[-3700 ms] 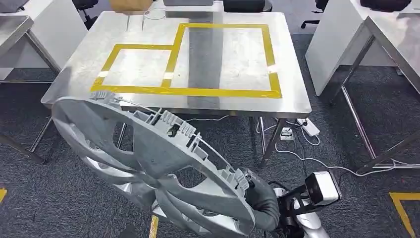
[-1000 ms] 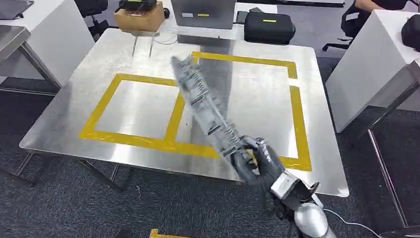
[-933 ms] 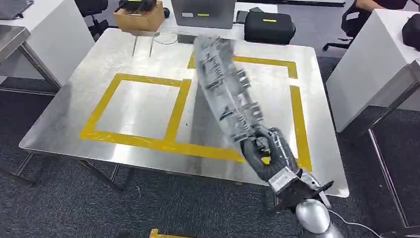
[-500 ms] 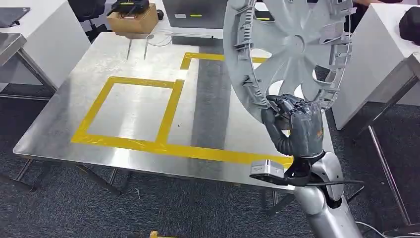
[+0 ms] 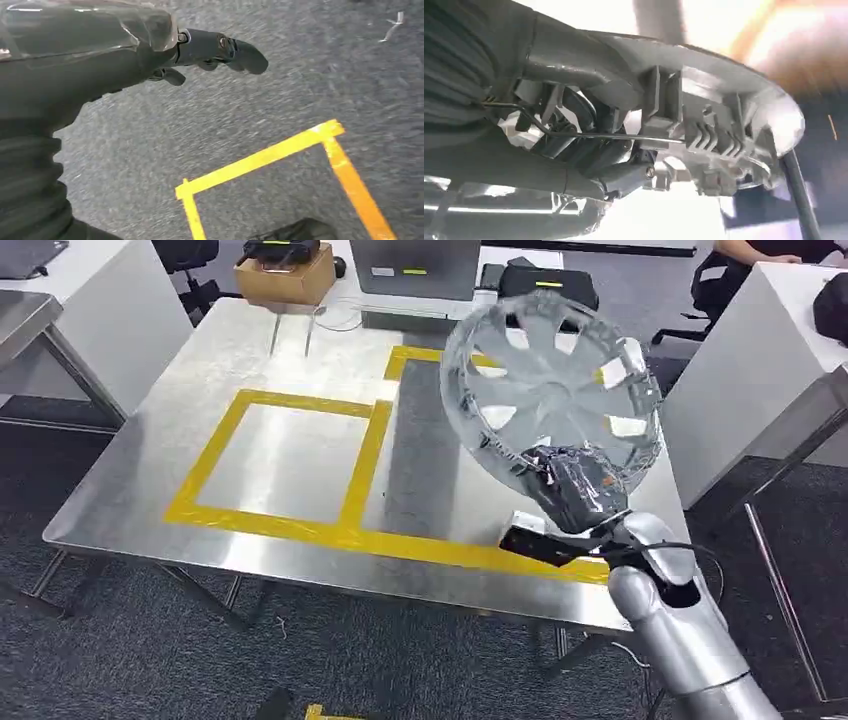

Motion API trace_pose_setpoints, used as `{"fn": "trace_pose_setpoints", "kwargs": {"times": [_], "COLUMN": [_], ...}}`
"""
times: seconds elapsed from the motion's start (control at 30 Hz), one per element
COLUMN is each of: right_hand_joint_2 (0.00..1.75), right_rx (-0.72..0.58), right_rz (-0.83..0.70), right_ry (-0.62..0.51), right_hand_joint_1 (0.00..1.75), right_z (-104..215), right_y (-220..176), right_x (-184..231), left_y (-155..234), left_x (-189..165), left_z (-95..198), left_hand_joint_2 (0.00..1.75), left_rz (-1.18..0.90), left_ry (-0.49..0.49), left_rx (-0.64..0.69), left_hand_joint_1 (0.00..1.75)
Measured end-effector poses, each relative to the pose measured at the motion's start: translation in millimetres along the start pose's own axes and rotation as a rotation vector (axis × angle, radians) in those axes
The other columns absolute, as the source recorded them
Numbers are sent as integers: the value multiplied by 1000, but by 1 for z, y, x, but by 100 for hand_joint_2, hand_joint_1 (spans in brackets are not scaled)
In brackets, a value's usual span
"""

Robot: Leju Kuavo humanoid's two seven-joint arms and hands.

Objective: Take the parts from the cabinet and place them on the table.

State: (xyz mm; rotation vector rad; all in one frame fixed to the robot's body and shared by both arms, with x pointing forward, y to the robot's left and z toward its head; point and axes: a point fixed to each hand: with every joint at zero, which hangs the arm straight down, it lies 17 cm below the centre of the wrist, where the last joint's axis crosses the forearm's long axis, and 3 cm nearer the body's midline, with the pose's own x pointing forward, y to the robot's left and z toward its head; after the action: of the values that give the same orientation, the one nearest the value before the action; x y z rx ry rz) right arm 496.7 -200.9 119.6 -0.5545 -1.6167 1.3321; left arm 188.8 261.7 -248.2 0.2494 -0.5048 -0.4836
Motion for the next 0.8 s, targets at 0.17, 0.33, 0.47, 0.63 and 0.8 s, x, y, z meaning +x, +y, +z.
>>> {"fn": "trace_pose_setpoints", "kwargs": {"times": [0.17, 0.33, 0.47, 0.63, 0.8], "right_hand_joint_2": [175, 175, 175, 175, 175], "right_rx": [250, 373, 405, 401, 300], "right_rz": [-88, -121, -125, -79, 6], "right_ry": [84, 122, 146, 134, 33], "right_hand_joint_1": [175, 175, 175, 175, 175], "right_z": [-2, 0, -1, -6, -26], "right_y": [36, 51, 55, 60, 52], "right_x": [-62, -83, -89, -87, -57], "left_y": [-2, -1, -3, -3, -1], "left_x": [17, 15, 13, 9, 8], "left_z": [-2, -3, -2, -2, -2], "left_hand_joint_2": [175, 175, 175, 175, 175], "left_rz": [2, 15, 33, 50, 56], "left_ry": [-31, -26, -25, -20, -24], "left_rx": [-20, -27, -29, -27, -9], "left_hand_joint_1": [0, 0, 0, 0, 0]}}
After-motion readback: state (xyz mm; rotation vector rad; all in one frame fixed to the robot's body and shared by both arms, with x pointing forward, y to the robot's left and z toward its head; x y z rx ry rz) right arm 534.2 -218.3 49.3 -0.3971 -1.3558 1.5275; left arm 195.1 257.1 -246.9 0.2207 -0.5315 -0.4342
